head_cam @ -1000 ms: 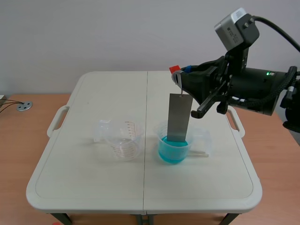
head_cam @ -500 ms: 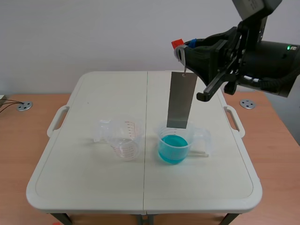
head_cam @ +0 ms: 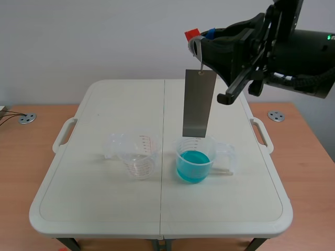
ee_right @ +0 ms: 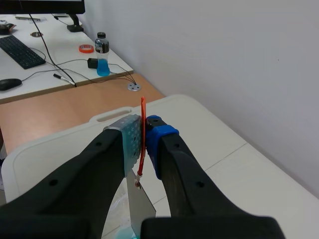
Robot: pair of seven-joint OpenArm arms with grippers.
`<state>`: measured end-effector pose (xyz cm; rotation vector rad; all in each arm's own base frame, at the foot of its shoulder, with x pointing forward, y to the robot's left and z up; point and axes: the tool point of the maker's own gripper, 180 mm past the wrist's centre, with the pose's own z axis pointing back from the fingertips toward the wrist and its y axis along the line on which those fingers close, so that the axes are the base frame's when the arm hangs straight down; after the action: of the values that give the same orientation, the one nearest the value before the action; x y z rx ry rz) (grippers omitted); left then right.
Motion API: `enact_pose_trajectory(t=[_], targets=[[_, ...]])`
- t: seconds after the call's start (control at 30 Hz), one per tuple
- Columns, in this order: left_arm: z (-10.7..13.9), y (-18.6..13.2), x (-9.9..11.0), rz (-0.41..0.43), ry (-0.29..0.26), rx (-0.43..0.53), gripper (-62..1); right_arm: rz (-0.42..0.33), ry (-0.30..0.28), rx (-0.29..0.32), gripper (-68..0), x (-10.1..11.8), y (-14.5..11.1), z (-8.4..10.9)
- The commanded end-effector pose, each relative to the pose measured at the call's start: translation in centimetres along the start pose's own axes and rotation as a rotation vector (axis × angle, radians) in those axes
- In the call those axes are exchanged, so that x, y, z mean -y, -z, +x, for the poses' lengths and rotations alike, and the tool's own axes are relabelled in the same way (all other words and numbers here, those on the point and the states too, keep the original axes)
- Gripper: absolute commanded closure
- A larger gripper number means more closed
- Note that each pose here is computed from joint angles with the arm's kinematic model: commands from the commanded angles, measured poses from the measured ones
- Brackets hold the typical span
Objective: Hold the metal plate by the orange handle, dip it into the blue solution, take it out and point at it, then put the plate back in the beaker on the left.
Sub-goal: 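Raise the plate and point at it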
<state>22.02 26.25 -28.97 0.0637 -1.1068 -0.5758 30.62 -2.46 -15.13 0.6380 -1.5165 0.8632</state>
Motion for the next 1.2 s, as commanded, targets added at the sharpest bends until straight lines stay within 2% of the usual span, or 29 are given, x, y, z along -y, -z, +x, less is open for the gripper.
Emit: enact_pose_trajectory(t=[0.0,0.1,0.27,0.5,0.67,0.9,1.17], targets=[[2.1,1.1,0.7,-0.043,0.003,0.07,-2.8,0.013,-0.022,0.042,-1.1,-0.1,0.0,1.7],[4.2,2.7,2.4,-0.128,0.009,0.131,-2.8,0.016,-0.013,0.048,-1.1,-0.2,0.0,1.8],[7.0,5.4,5.7,-0.276,0.038,0.178,-2.8,0.017,-0.005,0.049,-1.1,-0.2,0.0,1.9],[11.1,8.9,9.2,-0.375,0.066,0.247,-2.8,0.018,-0.003,0.051,-1.1,-0.2,0.0,1.9],[12.6,10.8,12.3,-0.444,0.049,0.264,-2.8,0.018,-0.003,0.049,-1.1,-0.2,0.0,1.9],[13.1,12.9,16.5,-0.546,0.048,0.254,-2.8,0.018,-0.003,0.044,-1.1,-0.2,0.0,1.8],[14.3,14.2,18.8,-0.603,0.054,0.271,-2.8,0.018,-0.002,0.045,-1.1,-0.2,0.0,1.8]])
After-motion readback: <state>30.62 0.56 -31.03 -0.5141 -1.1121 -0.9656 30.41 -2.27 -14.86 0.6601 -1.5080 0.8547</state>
